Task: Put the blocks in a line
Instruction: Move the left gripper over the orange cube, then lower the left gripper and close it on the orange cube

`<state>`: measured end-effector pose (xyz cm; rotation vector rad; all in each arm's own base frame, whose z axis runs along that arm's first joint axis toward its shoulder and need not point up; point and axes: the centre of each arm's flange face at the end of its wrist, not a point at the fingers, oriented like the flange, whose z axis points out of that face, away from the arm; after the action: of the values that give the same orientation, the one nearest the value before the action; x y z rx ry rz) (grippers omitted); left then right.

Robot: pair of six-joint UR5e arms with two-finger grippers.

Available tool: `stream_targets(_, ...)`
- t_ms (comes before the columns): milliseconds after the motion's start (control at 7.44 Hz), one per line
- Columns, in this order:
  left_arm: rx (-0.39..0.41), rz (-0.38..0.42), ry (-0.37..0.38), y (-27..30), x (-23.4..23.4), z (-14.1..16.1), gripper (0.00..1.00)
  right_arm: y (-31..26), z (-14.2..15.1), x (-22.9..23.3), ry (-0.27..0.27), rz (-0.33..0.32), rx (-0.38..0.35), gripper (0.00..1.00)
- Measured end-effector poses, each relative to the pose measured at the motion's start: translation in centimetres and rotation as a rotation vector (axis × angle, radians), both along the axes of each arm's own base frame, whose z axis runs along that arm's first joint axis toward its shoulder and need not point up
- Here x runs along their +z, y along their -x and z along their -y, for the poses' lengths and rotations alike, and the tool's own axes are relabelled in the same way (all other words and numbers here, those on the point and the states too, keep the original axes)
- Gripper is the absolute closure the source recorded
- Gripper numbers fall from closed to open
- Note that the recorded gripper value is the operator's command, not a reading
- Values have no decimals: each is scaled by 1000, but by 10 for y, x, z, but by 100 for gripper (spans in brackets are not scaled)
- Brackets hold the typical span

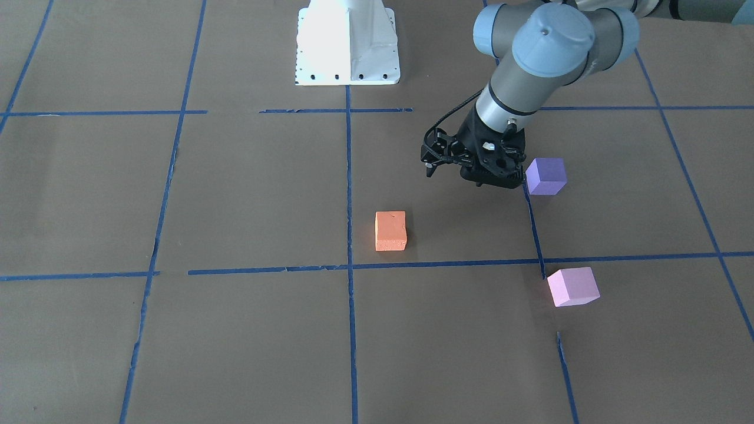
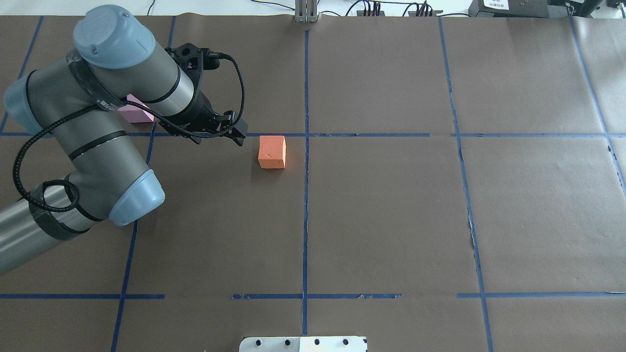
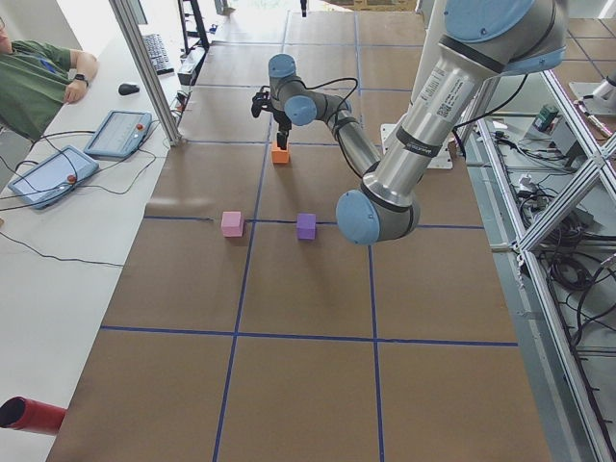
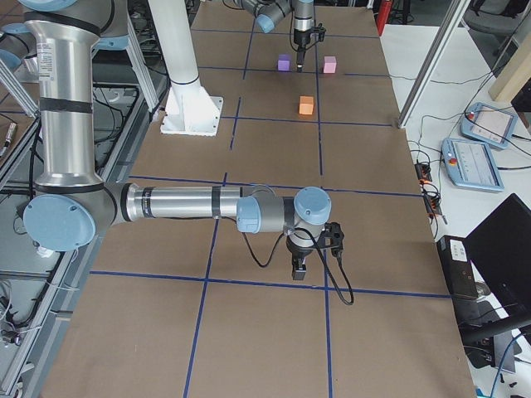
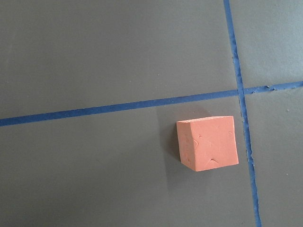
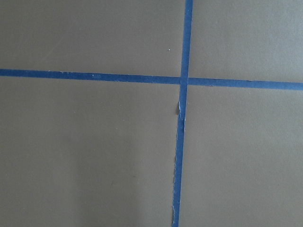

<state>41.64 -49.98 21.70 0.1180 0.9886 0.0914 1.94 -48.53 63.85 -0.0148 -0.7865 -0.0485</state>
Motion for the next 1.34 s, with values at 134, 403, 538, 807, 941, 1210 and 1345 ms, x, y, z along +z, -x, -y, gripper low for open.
stream_targets(134,-8,-1,11,-11,-1,-1,0,0,0,0,0,0,0,0)
stream_targets(403,-60,40,12,-50,-14,6,0,0,0,0,0,0,0,0)
stream_targets(538,-79,71,12,-71,-20,12,0,0,0,0,0,0,0,0)
stream_targets(807,-88,120,31,-105,-27,28,0,0,0,0,0,0,1,0)
stream_targets(941,-90,137,37,-115,-27,31,0,0,0,0,0,0,0,0)
stream_targets(1210,-108,178,27,-135,-24,34,0,0,0,0,0,1,0,0)
stream_targets(1345,-114,191,23,-141,-22,34,0,0,0,0,0,1,0,0)
